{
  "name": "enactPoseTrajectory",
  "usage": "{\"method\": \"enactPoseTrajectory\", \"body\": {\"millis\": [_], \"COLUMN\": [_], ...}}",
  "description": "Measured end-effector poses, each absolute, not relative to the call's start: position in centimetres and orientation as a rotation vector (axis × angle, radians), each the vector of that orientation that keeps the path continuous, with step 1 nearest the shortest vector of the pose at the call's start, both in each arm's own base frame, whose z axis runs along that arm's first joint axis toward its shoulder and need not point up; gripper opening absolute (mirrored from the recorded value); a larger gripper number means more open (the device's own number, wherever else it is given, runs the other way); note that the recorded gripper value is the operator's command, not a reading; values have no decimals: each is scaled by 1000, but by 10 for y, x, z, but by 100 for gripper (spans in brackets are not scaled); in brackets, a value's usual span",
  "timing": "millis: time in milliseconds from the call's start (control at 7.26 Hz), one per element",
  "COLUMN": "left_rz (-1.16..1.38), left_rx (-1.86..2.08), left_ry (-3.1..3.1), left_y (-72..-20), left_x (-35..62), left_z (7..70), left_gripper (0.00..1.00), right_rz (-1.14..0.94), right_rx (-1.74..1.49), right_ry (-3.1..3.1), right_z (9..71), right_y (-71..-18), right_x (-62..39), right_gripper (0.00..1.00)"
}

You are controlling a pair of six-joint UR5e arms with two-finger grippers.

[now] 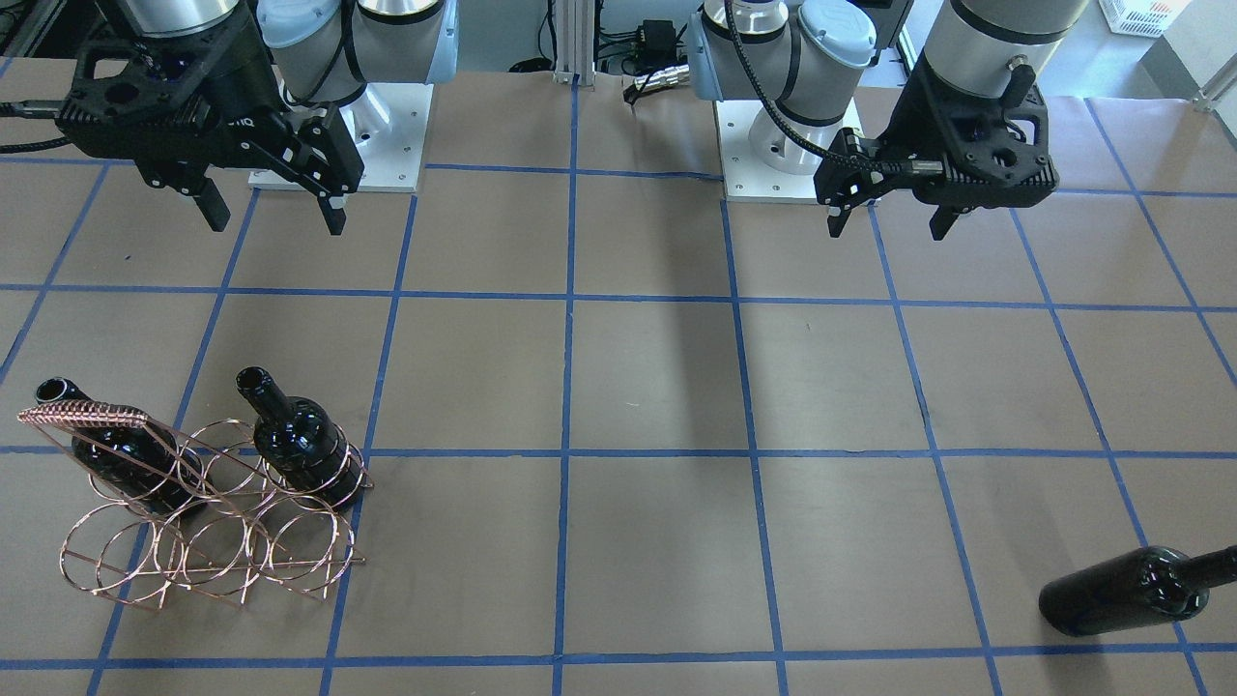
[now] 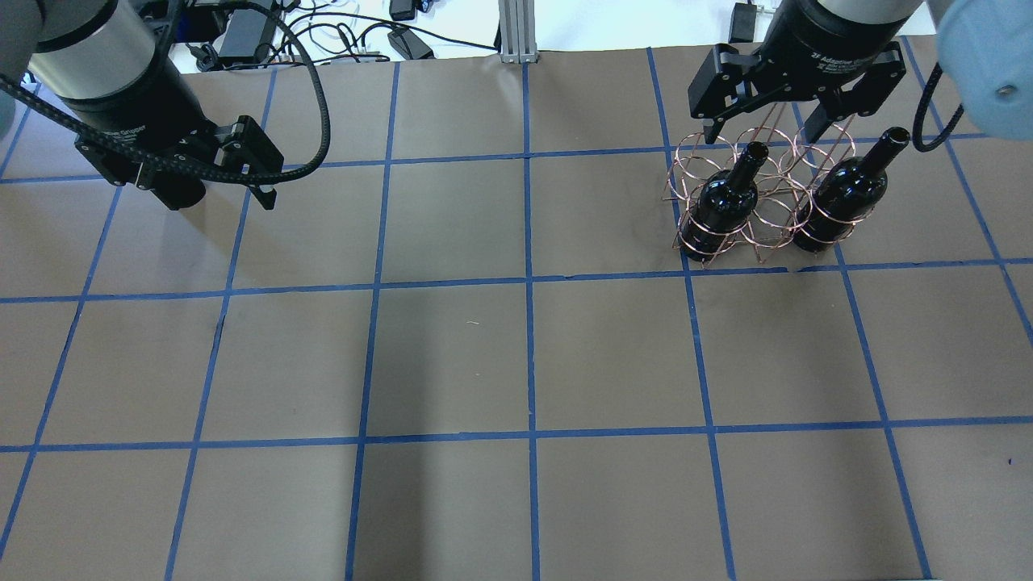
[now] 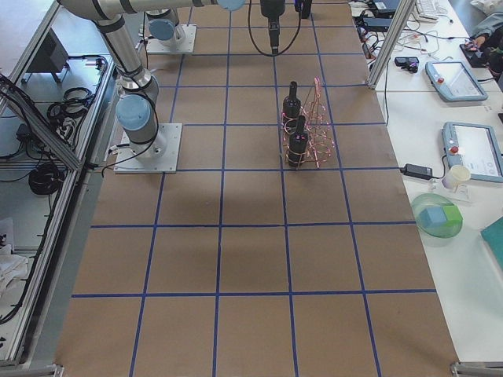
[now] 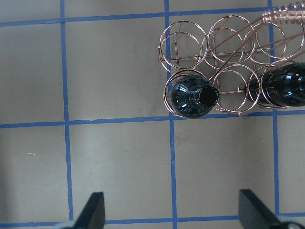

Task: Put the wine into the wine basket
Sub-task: 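Grasp the dark wine bottle by its neck with the left gripper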

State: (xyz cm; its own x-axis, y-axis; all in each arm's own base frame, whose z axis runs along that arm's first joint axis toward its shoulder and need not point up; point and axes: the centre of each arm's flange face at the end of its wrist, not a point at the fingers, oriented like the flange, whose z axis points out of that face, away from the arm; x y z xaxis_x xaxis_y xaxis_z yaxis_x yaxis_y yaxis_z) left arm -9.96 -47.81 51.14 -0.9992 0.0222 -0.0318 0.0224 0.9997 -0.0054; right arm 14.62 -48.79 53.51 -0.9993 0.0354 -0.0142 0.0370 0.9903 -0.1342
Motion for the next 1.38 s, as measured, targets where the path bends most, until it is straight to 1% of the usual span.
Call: {"method": "enactPoseTrajectory", "body": {"millis": [1378], "left_rz": [-16], "left_rx": [13], "left_ry": [3113], "left_y": [-477], "left_x": [-92], "left_z": [516], "left_gripper": [100], "right_rz": [-193], "right_rx": [55], "right_ry": [3130], "right_z": [535], "right_y": [-487], "right_x": [146], "right_gripper": [100]}}
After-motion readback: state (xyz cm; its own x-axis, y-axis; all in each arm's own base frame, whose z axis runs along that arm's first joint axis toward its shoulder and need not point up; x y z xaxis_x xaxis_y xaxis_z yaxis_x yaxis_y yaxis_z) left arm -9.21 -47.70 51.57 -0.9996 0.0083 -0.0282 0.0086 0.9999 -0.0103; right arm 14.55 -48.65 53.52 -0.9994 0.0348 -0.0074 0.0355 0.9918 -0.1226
